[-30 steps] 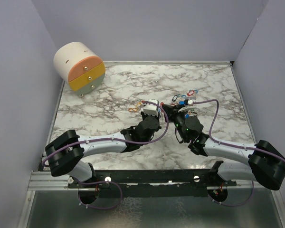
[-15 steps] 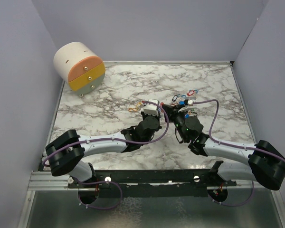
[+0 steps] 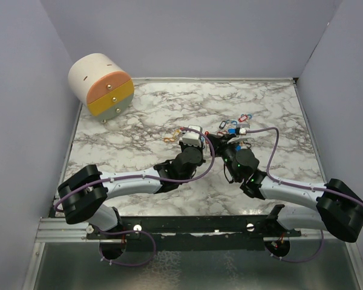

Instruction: Put the keys on the keyring

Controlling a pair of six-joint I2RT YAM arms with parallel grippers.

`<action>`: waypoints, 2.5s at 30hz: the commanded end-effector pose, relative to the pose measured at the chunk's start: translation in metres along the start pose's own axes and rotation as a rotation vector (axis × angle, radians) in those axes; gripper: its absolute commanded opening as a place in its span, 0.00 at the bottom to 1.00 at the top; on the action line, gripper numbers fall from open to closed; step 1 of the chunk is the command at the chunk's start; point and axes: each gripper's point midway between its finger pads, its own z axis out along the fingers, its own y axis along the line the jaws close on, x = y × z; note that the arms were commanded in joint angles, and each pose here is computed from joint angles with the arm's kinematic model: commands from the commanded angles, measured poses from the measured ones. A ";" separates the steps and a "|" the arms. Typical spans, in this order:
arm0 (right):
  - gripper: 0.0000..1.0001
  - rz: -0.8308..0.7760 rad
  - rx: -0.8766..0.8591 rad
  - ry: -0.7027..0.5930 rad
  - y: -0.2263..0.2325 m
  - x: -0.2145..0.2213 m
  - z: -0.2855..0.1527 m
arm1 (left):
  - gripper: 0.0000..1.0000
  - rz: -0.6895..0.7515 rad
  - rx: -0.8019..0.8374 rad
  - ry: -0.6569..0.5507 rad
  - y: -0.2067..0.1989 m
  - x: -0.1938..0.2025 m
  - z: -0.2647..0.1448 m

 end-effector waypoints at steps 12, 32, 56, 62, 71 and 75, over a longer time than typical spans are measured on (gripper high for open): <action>0.01 0.015 -0.008 -0.008 0.001 -0.003 -0.003 | 0.00 -0.046 0.003 -0.052 -0.006 -0.021 0.006; 0.01 0.014 0.005 -0.015 -0.001 -0.004 -0.003 | 0.00 -0.055 0.021 -0.047 -0.006 -0.020 0.002; 0.01 0.026 0.041 -0.032 -0.005 -0.008 0.000 | 0.00 -0.072 0.043 -0.035 -0.003 -0.017 -0.007; 0.01 0.025 0.044 -0.034 -0.005 -0.008 0.001 | 0.00 -0.070 0.051 -0.029 -0.005 -0.015 -0.006; 0.01 0.027 0.043 -0.035 -0.005 -0.009 0.001 | 0.00 -0.063 0.053 -0.017 -0.009 -0.010 -0.002; 0.01 0.025 0.041 -0.036 -0.005 -0.009 0.001 | 0.00 -0.061 0.056 -0.012 -0.010 -0.008 0.000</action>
